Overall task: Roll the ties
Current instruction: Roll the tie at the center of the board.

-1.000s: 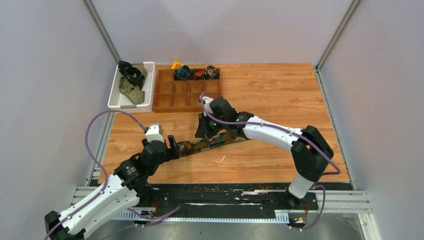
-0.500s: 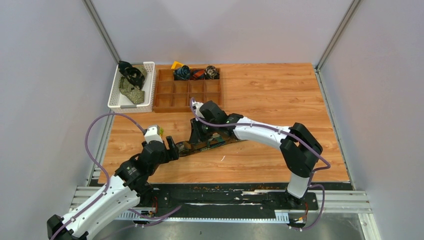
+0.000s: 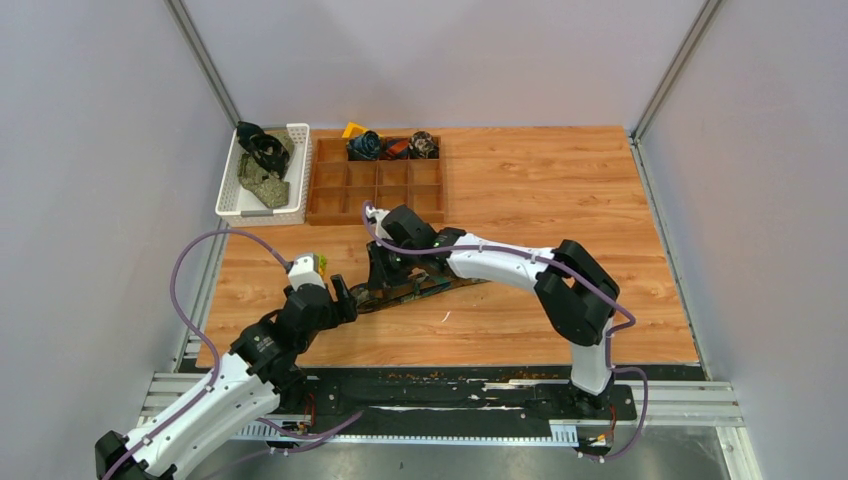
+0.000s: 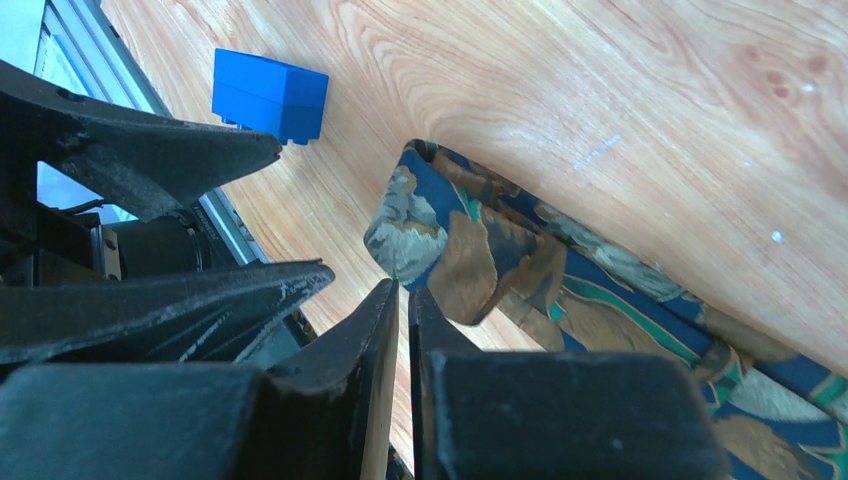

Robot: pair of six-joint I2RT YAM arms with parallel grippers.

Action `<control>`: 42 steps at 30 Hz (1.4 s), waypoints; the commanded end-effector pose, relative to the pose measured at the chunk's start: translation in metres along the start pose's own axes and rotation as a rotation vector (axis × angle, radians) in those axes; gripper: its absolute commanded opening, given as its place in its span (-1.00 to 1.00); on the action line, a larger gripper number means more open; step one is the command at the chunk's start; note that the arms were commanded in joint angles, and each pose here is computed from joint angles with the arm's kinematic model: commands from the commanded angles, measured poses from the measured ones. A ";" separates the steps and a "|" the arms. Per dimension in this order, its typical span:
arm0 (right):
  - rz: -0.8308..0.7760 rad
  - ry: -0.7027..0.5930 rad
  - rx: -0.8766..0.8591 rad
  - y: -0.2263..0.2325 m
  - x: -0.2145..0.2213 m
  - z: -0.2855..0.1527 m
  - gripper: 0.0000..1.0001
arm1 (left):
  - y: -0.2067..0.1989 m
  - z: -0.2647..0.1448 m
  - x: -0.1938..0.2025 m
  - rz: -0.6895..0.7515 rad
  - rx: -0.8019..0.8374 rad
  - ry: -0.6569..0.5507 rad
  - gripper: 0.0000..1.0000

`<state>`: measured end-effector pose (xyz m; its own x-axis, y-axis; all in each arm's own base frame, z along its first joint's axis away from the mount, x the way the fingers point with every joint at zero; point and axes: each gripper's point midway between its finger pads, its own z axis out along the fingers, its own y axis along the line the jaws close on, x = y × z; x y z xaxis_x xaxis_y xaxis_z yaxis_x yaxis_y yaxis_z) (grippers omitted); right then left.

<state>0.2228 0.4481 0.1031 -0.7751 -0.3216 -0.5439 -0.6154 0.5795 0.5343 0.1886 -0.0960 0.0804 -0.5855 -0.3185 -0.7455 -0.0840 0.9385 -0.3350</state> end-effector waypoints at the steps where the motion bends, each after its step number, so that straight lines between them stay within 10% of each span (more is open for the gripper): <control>1: -0.032 -0.006 -0.023 0.011 -0.011 0.012 -0.80 | 0.001 0.002 -0.004 -0.027 -0.003 -0.027 0.66; 42: 0.025 0.056 0.052 -0.045 0.022 0.035 -0.88 | -0.029 0.035 0.005 -0.233 0.301 0.012 0.62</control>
<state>0.2334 0.4432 0.0545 -0.7970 -0.3528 -0.4902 -0.5919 0.6181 0.5174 0.2058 -0.1101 0.0452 -0.6084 -0.4659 -0.6425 -0.0802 0.8415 -0.5342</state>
